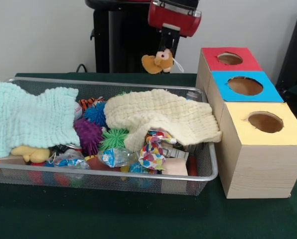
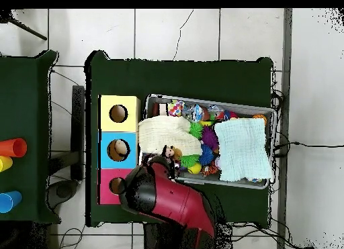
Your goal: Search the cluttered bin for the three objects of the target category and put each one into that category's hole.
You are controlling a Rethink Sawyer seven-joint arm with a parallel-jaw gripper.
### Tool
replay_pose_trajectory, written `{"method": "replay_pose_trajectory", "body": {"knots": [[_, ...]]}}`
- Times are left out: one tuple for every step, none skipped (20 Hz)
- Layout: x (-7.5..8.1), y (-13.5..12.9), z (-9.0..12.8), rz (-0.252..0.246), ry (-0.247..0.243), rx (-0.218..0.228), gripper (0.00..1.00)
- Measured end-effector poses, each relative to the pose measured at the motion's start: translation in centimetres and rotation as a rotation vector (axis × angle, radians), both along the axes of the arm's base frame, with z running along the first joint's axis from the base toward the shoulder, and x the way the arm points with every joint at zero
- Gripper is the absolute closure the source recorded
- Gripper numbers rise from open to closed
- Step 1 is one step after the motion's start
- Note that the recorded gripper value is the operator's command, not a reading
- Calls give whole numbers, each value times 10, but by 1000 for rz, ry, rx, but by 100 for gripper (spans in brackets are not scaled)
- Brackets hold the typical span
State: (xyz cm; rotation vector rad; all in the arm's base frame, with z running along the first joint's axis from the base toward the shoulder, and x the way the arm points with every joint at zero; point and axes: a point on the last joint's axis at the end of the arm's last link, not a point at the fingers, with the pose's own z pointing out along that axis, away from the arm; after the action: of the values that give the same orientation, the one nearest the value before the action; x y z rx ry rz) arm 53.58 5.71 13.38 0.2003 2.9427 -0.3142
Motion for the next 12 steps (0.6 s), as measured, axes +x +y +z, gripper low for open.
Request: {"method": "replay_pose_trajectory", "body": {"knots": [[-2,4,1,-4,6,12,100],[-3,7,2,-6,10,18,100],[-5,9,2,-8,14,24,100],[-9,17,5,-12,25,43,100],[-11,21,6,-12,28,49,100],[-13,24,7,-12,30,53,100],[-14,27,8,-12,32,57,100],[-19,38,11,-9,37,68,100],[-23,45,12,-5,38,73,100],[-24,49,13,0,38,75,100],[-26,53,14,4,38,77,100],[-31,65,17,17,38,80,100]]}}
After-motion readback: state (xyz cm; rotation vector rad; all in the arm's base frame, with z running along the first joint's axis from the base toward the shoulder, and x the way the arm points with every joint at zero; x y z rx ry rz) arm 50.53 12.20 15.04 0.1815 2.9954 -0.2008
